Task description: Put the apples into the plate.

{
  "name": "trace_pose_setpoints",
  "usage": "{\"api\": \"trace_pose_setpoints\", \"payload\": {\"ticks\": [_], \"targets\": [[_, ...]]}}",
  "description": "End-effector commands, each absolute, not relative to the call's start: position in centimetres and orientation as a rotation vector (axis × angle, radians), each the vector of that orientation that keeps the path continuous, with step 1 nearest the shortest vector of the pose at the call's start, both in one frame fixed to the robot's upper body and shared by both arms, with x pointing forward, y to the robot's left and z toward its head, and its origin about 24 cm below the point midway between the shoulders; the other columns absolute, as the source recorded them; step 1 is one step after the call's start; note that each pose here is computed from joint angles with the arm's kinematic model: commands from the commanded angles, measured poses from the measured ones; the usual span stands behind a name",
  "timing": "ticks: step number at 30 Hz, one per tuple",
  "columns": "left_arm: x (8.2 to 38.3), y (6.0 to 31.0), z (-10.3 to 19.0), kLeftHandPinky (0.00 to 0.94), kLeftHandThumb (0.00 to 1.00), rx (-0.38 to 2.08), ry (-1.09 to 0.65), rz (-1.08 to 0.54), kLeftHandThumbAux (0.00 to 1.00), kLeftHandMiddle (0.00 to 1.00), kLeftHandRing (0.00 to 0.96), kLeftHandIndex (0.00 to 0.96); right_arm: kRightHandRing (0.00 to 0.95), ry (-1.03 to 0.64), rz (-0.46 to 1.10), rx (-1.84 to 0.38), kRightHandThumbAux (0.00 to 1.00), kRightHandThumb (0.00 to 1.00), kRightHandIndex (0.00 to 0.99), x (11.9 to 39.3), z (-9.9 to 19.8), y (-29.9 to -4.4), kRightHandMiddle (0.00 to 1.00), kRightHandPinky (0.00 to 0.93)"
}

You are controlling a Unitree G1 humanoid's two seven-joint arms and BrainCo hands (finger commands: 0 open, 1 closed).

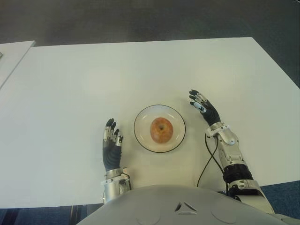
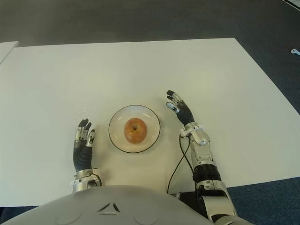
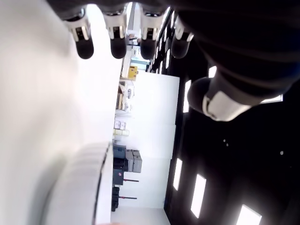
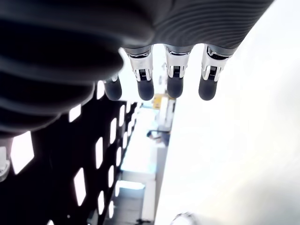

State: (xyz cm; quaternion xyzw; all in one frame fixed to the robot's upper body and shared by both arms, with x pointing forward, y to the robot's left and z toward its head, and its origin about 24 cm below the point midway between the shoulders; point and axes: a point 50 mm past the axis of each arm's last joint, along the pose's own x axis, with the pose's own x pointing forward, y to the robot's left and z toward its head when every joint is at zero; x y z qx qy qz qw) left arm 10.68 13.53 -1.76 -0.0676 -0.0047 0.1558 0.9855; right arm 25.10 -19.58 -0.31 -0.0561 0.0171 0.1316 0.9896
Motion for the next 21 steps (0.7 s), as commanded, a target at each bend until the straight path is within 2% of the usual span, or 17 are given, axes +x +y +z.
{"api": "trace_pose_setpoints", "payload": {"ticks": [1,9,21], "targets": [[10.9,13.5,-2.3,0.0,0.139,-0.158,0.009,0.362,0.497,0.022,0.0,0.048,0.0,0.057,0.213,-0.092,0.403,0.056,0.0,23.9,-1.3,-19.7,0.0,0.0],[10.8,13.8,-2.4,0.0,0.138,-0.133,0.016,0.361,0.502,0.006,0.0,0.031,0.0,0.094,0.159,-0.073,0.405,0.053,0.0,22.9,-2.2,-20.0,0.0,0.0],[10.5,14.4,-2.5,0.0,0.147,-0.135,0.022,0.368,0.495,0.026,0.0,0.042,0.0,0.099,0.104,0.008,0.47,0.049,0.0,21.7,-3.0,-19.5,0.001,0.0]]}}
